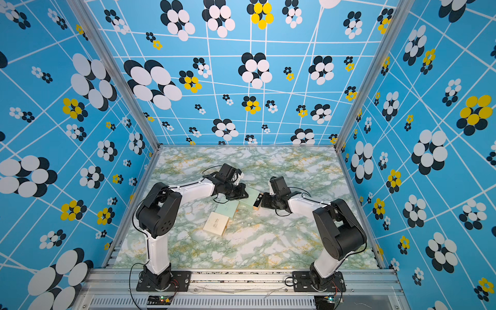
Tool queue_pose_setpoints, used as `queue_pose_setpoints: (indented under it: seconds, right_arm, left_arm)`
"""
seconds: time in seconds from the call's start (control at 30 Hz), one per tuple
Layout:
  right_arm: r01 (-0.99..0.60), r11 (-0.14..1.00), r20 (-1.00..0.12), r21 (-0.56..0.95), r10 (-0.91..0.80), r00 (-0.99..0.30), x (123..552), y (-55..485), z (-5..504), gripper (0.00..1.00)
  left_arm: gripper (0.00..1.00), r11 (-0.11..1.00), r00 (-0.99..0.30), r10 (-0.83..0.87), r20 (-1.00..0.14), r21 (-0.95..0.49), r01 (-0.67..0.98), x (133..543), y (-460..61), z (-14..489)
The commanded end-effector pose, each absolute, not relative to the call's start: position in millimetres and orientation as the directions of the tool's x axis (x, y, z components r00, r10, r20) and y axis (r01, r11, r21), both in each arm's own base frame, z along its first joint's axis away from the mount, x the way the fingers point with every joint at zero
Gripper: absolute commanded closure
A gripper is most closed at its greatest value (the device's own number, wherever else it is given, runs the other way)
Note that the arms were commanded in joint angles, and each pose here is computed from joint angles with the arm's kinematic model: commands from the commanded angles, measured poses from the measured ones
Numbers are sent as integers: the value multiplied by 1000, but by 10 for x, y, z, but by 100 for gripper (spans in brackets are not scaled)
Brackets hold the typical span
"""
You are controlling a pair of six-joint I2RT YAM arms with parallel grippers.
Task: Take out the earrings from the drawer-style jewelry box
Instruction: Open the drawer in the jewelry box.
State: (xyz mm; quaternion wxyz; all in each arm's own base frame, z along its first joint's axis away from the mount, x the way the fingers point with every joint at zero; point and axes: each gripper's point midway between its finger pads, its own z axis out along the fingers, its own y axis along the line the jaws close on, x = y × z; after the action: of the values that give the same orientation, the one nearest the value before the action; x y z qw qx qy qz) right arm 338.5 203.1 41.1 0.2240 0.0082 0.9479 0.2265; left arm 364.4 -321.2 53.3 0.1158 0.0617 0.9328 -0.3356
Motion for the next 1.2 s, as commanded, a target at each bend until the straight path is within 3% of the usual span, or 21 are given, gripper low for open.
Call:
queue_pose_setpoints:
  seconds: [0.0, 0.2, 0.47, 0.63, 1.17]
  right_arm:
    - [-53, 933, -423, 356, 110, -899, 3302, 1820, 385, 100]
    - [-39, 939, -416, 342, 115, -902, 3255, 1762, 357, 100]
    - [-77, 894, -423, 442, 132, -897, 3284, 1946, 465, 100]
    - [-74, 865, -413, 496, 160, -897, 3315, 2030, 494, 90]
    - [-34, 827, -371, 562, 215, -903, 3351, 2063, 394, 86]
  left_arm:
    - [100, 887, -993, 22, -116, -457, 73, 3403, -2718, -17]
    - [100, 885, -993, 22, -116, -460, 73, 3395, -2711, -14]
    - [100, 870, -992, 30, -125, -485, 87, 3416, -2768, 32]
    - [100, 855, -991, 28, -131, -511, 92, 3428, -2821, 75]
    - [100, 810, -987, 16, -159, -577, 106, 3494, -2957, 263]
